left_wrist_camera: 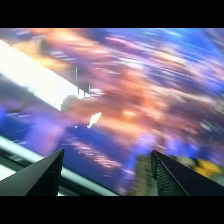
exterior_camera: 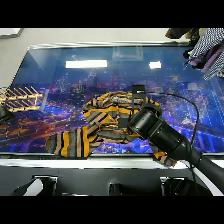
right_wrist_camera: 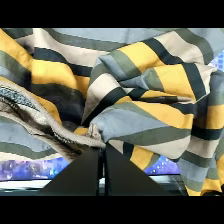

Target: Fold the clothes and pants, and hang the long-sleeved shirts on hangers.

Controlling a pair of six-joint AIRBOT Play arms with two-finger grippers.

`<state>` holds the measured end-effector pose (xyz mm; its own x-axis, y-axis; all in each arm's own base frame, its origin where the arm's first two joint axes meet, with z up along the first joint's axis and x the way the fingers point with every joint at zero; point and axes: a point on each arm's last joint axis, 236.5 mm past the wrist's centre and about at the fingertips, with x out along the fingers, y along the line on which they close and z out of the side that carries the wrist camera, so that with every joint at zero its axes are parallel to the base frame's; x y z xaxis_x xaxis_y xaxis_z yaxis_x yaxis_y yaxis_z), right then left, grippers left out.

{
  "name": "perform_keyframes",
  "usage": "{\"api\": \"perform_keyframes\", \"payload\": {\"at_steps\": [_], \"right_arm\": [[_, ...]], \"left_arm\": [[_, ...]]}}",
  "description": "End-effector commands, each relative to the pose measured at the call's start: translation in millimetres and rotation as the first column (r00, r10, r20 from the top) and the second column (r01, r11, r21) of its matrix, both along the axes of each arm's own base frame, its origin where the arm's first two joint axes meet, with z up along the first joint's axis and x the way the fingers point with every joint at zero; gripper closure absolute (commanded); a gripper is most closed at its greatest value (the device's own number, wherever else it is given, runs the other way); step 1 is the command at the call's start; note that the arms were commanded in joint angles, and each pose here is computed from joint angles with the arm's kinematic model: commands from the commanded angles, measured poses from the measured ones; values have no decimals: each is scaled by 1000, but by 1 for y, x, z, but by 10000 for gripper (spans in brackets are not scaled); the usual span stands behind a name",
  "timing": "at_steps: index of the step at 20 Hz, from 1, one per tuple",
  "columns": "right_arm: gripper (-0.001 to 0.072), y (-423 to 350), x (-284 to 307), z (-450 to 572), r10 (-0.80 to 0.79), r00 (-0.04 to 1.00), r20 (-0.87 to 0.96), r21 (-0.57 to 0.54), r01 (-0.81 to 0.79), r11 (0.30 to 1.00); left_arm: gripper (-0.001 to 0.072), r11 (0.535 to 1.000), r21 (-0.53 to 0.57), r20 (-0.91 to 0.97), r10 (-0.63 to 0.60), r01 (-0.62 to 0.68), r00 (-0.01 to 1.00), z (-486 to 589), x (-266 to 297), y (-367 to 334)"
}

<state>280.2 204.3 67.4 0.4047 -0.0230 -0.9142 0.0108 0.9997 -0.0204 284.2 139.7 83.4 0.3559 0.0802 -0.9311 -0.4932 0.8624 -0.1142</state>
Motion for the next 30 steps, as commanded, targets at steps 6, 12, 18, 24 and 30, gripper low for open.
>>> {"api": "perform_keyframes", "payload": {"at_steps": [6,12,18,24,30], "right_arm": [[685,3,-9,-4,46,998,-41,-2,-46,999],[685,-5,-15,-6,31,997,-71,-33,-34,999],[685,-9,-18,-7,23,996,-86,-51,-27,998],[685,-10,-19,-7,18,996,-88,-53,-23,998],[685,-11,-18,-7,17,996,-85,-56,-22,998]], "left_arm": [[98,992,-117,-13,45,-46,999,-68,-15,87],[109,990,-137,-71,-47,37,996,-115,-10,99],[116,958,-150,-111,-261,244,959,-151,-11,96],[118,941,-138,-128,-327,310,936,-165,-12,100],[275,924,-157,-136,-370,349,919,-177,-4,90]]}}
